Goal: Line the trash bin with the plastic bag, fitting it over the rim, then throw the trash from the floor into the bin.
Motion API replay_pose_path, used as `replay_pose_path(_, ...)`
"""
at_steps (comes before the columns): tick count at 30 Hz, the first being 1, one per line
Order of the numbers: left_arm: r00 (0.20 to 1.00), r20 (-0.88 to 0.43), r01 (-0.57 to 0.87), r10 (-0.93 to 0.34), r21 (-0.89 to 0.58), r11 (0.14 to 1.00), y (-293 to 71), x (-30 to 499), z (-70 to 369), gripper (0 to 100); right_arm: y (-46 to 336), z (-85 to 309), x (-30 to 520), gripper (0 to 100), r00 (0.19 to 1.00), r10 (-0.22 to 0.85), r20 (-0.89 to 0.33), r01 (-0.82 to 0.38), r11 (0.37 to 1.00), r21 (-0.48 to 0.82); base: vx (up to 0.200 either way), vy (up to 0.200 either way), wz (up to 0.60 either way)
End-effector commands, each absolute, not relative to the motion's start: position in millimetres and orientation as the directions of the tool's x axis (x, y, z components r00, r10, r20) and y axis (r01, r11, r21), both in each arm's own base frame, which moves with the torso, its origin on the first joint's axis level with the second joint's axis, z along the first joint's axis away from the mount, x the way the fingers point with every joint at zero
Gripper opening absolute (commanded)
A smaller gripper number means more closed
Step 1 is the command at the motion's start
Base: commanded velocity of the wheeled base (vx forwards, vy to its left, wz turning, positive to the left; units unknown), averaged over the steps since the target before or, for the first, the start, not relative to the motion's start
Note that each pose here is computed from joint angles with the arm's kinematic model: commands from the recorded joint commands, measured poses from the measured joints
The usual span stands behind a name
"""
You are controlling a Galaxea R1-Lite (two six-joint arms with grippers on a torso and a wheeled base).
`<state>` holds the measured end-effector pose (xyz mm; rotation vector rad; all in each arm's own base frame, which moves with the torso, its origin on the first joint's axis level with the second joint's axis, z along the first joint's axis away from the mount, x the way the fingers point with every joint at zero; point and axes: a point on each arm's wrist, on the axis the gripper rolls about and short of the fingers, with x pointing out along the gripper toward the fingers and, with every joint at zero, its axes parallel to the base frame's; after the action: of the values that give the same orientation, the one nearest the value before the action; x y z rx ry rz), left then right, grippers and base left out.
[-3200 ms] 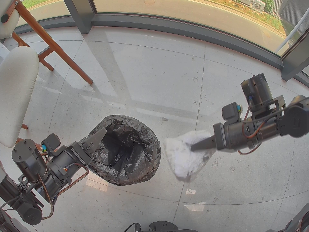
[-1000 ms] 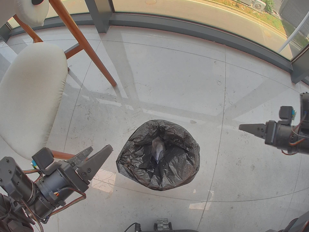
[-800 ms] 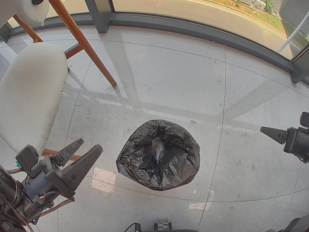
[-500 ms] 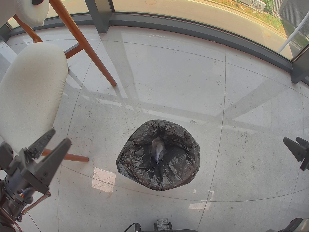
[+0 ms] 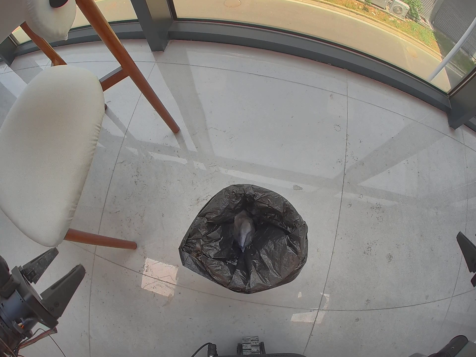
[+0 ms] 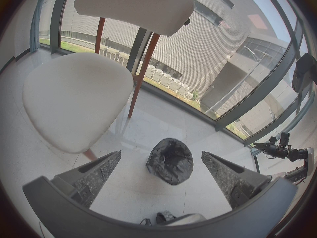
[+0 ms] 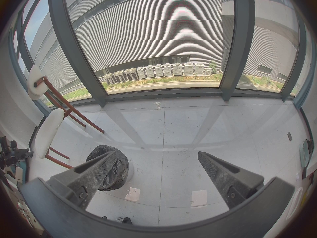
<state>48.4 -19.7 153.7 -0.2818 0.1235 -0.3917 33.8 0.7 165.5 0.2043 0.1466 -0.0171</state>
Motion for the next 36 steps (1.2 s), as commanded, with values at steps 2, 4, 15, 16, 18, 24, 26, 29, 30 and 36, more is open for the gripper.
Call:
replay_pose_path(2,0.938,0.06,0.343,-0.341,-0.292,0.893,4.5,-16.2,177.0,100,-1.3,145.5,8.8,100,0.992,-0.046,-0.121,0.066,0.984,0.164,0.0,0.0,0.0)
replay_pose_path(4,0.967,0.041,0.251,-0.25,-0.295,0.922,4.4,-15.6,174.4,100,-1.5,137.1,4.9,100,0.992,-0.051,-0.115,0.066,0.989,0.135,0.0,0.0,0.0)
replay_pose_path(15,0.995,-0.077,0.046,-0.067,-0.256,0.966,0.9,-41.4,123.3,100,-0.4,87.8,-12.5,100,0.995,-0.077,-0.069,0.08,0.995,0.054,0.0,0.0,0.0)
replay_pose_path(16,0.995,-0.075,0.049,-0.067,-0.223,0.974,0.2,-45.0,113.7,100,0.0,80.9,-16.9,100,0.998,-0.049,-0.037,0.05,0.998,0.024,0.0,0.0,0.0)
replay_pose_path(18,0.995,-0.089,0.029,-0.046,-0.18,0.983,-0.7,-45.4,105.2,100,0.0,75.5,-21.5,100,1.0,-0.002,-0.02,0.001,1.0,-0.009,0.0,0.0,0.0)
replay_pose_path(24,0.993,-0.116,-0.026,0.012,-0.12,0.992,0.3,-35.5,88.7,100,-0.1,75.7,-22.7,100,1.0,0.0,-0.005,0.0,1.0,-0.018,0.0,0.0,0.0)
replay_pose_path(26,0.993,-0.118,0.018,-0.026,-0.072,0.997,-0.6,-35.3,88.1,100,-0.2,75.6,-22.8,100,1.0,-0.002,-0.003,0.002,1.0,0.006,0.0,0.0,0.0)
replay_pose_path(29,0.99,-0.119,0.077,-0.072,0.04,0.996,-1.6,-34.6,86.7,100,-0.2,75.8,-22.1,100,1.0,-0.005,-0.012,0.005,1.0,0.017,0.0,0.0,0.0)
replay_pose_path(30,0.987,-0.119,0.12,-0.112,0.069,0.99,-2.5,-34.5,86.4,100,-0.2,75.8,-22.3,100,1.0,-0.003,-0.009,0.003,1.0,0.014,0.0,0.0,0.0)
replay_pose_path(36,0.994,-0.104,0.037,-0.043,-0.061,0.997,-1.2,-33.3,86.5,100,-0.2,75.7,-22.6,100,1.0,-0.002,-0.006,0.002,1.0,0.021,0.0,0.0,0.0)
